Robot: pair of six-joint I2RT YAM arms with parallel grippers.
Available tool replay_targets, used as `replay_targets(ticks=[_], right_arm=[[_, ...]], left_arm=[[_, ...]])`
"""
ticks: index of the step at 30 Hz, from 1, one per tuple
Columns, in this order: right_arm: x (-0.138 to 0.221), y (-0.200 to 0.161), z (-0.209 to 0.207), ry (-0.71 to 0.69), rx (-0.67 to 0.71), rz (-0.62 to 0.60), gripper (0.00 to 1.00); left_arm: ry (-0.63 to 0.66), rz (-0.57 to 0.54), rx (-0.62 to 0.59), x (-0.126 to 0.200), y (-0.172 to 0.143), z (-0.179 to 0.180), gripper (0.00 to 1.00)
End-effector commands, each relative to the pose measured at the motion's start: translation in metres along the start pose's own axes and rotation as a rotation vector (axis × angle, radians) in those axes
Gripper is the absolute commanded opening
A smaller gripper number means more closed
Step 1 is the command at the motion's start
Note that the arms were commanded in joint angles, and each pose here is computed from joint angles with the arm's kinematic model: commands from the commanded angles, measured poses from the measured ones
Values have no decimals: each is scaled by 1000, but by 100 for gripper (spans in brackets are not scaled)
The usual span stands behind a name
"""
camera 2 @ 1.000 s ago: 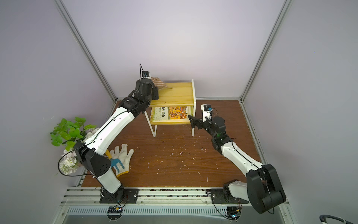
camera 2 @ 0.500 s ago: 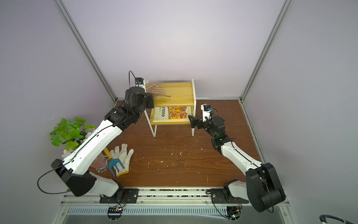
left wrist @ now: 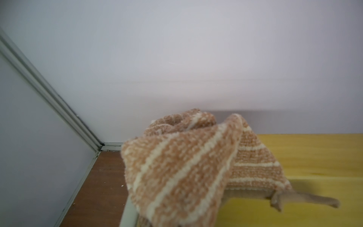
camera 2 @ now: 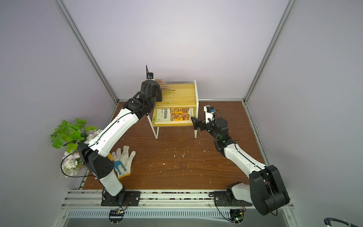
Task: Wipe the bookshelf clean with a cloth
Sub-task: Wipe the dust from the shelf.
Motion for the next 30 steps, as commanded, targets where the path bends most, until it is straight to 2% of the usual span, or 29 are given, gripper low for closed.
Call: replay_targets(ticks=[1,5,7,9,10,13,16,20,21,24,27,30], right_arm=[[3,24,8,13,10,-71,97],[4,23,8,14,6,-70,97],[4,21,7,10,4,-72,97],[3,19,5,0,5,-68,97],[3,18,5,-2,5,-65,97],[1,15,3,-12,10,-53,97],[0,15,2,-20,20,-41,97],[8,18,5,-9,40,-52,98],[11,18,7,1,43,-56,98],[19,24,14,39,41,-82,99],[30,35,17,46,0,-139,99],[41,44,20,48,-42,-207,99]], left_arm=[[212,-21,-92,13,5,38,0],[382,20,-297,12,0,51,0],[439,37,-350,15,-3,53,0],[414,17,-344,28,-1,49,0],[355,-5,-322,36,2,42,0],[58,-87,-218,69,13,20,0],[-178,-132,-107,104,15,15,0],[-389,-155,48,147,-8,34,0],[-458,-149,76,154,-23,33,0],[-748,-249,219,195,-47,35,0],[-950,-172,301,210,-86,24,0],[-958,38,334,193,-140,9,0]])
Point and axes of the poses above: each gripper's point midway between its finger pads, its own x axis back along the fingers, its own z axis along the line the jaws close on, y = z × x, the point moved 5 cm from there along x, back along the fingers, and after that the axes turned 3 degrees about -x, right-handed, at the moved point
